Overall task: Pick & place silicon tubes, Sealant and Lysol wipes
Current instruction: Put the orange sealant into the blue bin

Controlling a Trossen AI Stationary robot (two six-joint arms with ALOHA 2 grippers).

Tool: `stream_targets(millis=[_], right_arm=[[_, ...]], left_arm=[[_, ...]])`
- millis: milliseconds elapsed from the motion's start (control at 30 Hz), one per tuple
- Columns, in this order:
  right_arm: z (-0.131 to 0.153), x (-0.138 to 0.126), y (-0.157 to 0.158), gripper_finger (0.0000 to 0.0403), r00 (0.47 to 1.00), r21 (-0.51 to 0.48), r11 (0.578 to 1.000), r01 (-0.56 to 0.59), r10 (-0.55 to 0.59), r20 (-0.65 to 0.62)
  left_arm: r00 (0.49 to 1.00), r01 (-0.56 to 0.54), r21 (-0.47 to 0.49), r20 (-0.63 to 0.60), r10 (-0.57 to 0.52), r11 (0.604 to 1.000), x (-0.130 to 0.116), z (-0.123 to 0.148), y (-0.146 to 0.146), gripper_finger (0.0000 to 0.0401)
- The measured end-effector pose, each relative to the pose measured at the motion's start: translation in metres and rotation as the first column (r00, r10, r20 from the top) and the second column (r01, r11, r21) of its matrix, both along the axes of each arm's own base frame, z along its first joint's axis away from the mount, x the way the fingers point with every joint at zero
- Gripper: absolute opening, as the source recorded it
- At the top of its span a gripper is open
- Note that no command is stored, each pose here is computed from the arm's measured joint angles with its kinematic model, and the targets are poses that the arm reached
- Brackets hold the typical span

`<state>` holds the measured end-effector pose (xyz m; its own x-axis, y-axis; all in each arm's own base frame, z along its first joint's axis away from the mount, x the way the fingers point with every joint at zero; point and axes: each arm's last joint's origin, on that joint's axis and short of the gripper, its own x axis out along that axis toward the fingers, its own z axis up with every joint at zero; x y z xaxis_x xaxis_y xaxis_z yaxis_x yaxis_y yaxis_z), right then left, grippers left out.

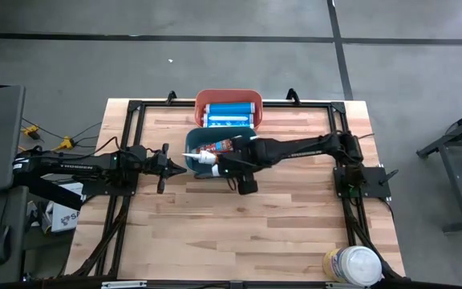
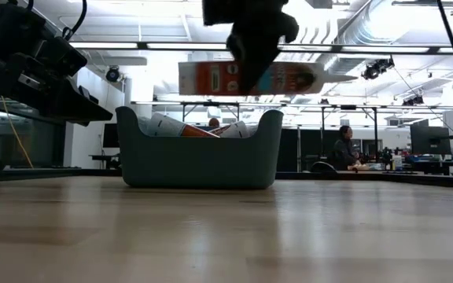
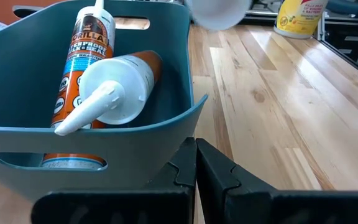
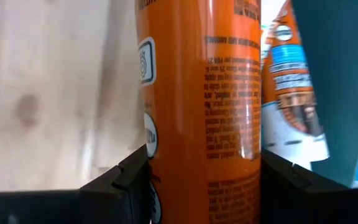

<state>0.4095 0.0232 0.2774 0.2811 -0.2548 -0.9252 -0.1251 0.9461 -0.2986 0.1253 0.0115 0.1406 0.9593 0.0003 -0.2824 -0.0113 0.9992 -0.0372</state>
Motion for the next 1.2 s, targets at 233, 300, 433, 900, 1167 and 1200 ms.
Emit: stream_targets(millis=[233,300,433,900,1167,1200], right_arm=[[-0.002,0.017,-0.017,0.0193,0.999,-0.033,0.999,-0.033,0.033,0.003],[-0.004,0.022,-0.019,0.0193,0.999,-0.037,0.999,-0.038,0.038,0.000],[-0.001,0.032,-0.022,0.0193,0.998,-0.051,0.997,-0.063,0.064,0.017],[-0.012,0.062,-0.027,0.0193,0.994,-0.058,0.993,-0.099,0.096,-0.056],[-0.023,0.060,-0.034,0.0198,0.992,-0.036,0.995,-0.091,0.087,-0.094],[-0.023,0.060,-0.035,0.0198,0.992,-0.030,0.995,-0.090,0.087,-0.093]], left_arm=[[1.000,0.000,0.000,0.000,0.000,1.000,0.000,0.000,0.000,0.0000],[1.000,0.000,0.000,0.000,0.000,1.000,0.000,0.000,0.000,0.0000],[1.000,-0.001,0.000,0.000,0.001,1.000,0.000,0.000,0.000,0.0000],[1.000,0.000,0.000,0.000,0.000,1.000,0.000,0.000,0.000,0.0000],[1.000,0.000,0.000,0.000,0.000,1.000,0.000,0.000,0.000,0.0000],[1.000,0.000,0.000,0.000,0.000,1.000,0.000,0.000,0.000,0.0000]])
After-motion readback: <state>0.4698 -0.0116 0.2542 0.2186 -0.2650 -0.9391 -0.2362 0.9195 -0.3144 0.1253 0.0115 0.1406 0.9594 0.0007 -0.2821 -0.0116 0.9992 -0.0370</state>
